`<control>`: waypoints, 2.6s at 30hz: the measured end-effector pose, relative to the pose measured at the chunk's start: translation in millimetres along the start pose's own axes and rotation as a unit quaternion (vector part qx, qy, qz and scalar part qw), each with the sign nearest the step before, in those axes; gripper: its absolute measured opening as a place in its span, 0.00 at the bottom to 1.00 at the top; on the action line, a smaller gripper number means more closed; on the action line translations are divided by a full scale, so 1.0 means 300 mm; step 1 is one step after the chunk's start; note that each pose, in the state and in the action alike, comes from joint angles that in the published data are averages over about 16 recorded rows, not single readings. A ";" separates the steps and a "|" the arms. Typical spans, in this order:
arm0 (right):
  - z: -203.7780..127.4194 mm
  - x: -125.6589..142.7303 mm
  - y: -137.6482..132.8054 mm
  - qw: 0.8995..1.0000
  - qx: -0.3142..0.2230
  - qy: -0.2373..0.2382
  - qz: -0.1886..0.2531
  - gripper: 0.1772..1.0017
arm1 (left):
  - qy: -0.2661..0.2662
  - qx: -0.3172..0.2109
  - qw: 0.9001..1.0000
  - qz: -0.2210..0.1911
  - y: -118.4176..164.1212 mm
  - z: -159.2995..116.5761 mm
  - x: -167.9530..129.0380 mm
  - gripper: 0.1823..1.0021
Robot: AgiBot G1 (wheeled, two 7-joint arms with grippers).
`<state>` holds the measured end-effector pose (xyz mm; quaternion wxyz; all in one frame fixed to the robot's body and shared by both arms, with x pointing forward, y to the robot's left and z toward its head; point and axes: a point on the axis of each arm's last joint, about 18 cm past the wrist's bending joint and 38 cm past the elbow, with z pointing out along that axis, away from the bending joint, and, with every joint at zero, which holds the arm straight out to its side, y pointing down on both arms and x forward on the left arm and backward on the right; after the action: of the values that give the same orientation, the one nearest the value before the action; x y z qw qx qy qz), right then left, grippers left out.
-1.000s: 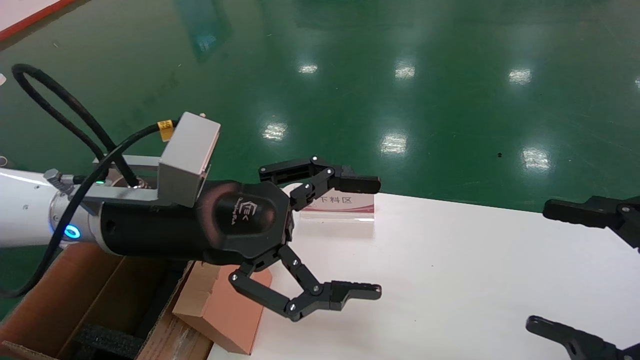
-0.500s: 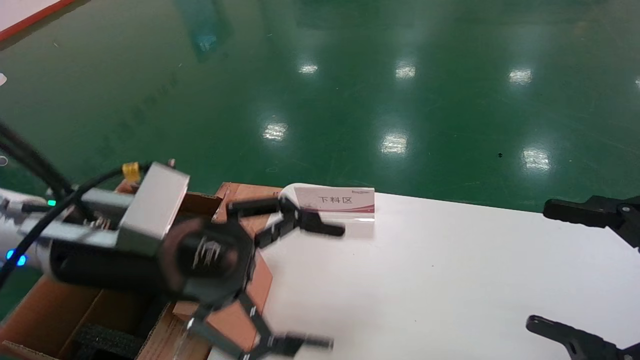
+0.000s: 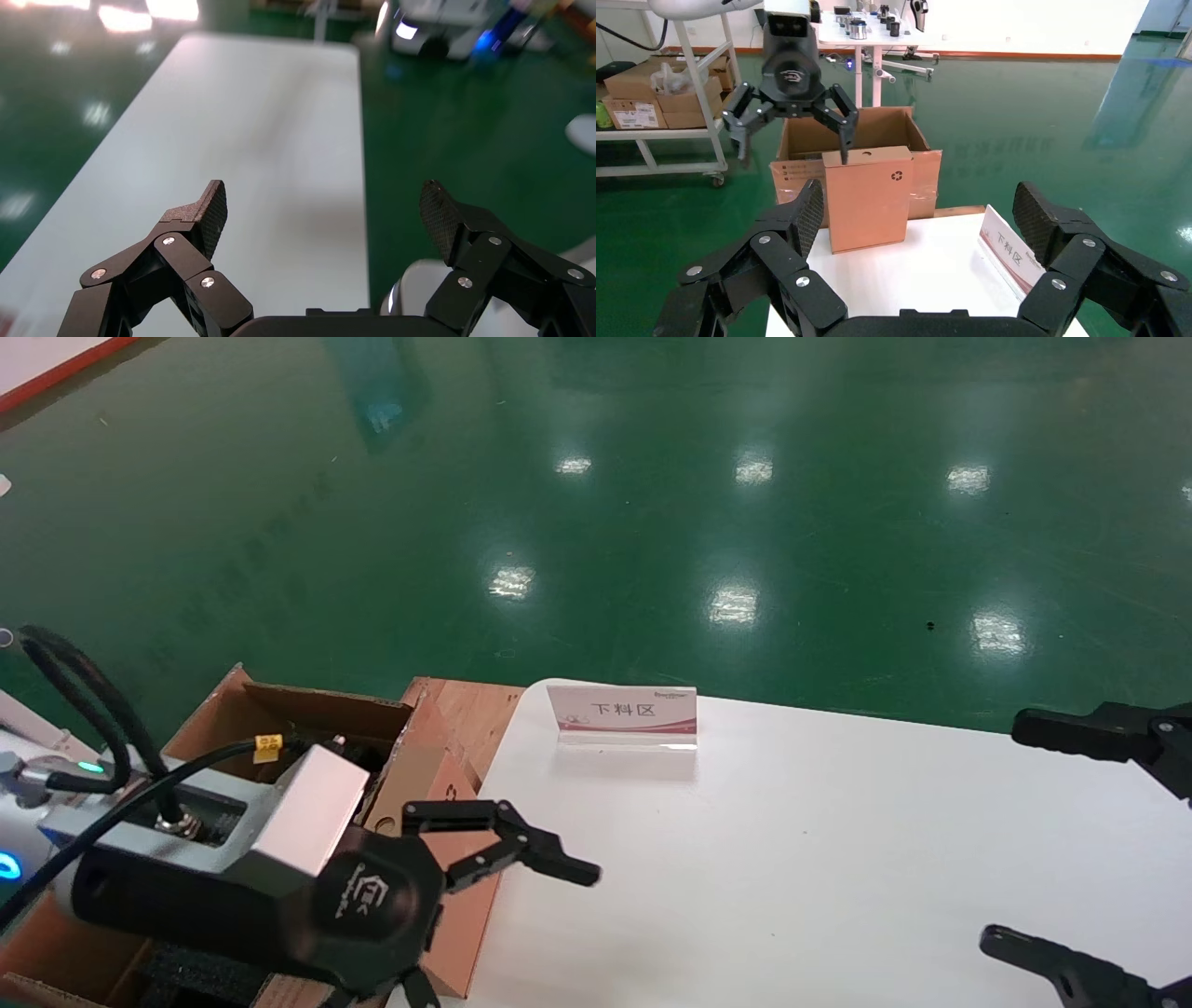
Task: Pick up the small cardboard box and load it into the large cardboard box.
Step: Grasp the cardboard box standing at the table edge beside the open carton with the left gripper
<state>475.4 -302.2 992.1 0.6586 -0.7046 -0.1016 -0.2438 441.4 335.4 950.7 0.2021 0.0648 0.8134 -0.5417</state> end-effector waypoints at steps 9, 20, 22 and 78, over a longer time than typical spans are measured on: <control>0.000 0.000 0.000 1.000 0.000 0.000 0.000 1.00 | -0.028 -0.077 0.996 -0.018 0.010 -0.001 -0.077 1.00; 0.000 0.000 0.000 1.000 0.000 0.000 0.000 1.00 | -0.078 -0.172 0.976 -0.110 0.002 0.003 -0.182 1.00; 0.000 0.000 0.000 1.000 0.000 0.000 0.000 1.00 | -0.091 -0.187 0.969 -0.133 0.001 -0.003 -0.197 1.00; 0.000 0.000 0.000 1.000 0.000 0.000 0.000 1.00 | -0.250 -0.476 0.741 -0.403 -0.011 -0.021 -0.267 1.00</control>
<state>475.4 -302.2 992.1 0.6586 -0.7046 -0.1016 -0.2438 511.7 349.0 987.6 0.1651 -0.5114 0.8359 -0.1116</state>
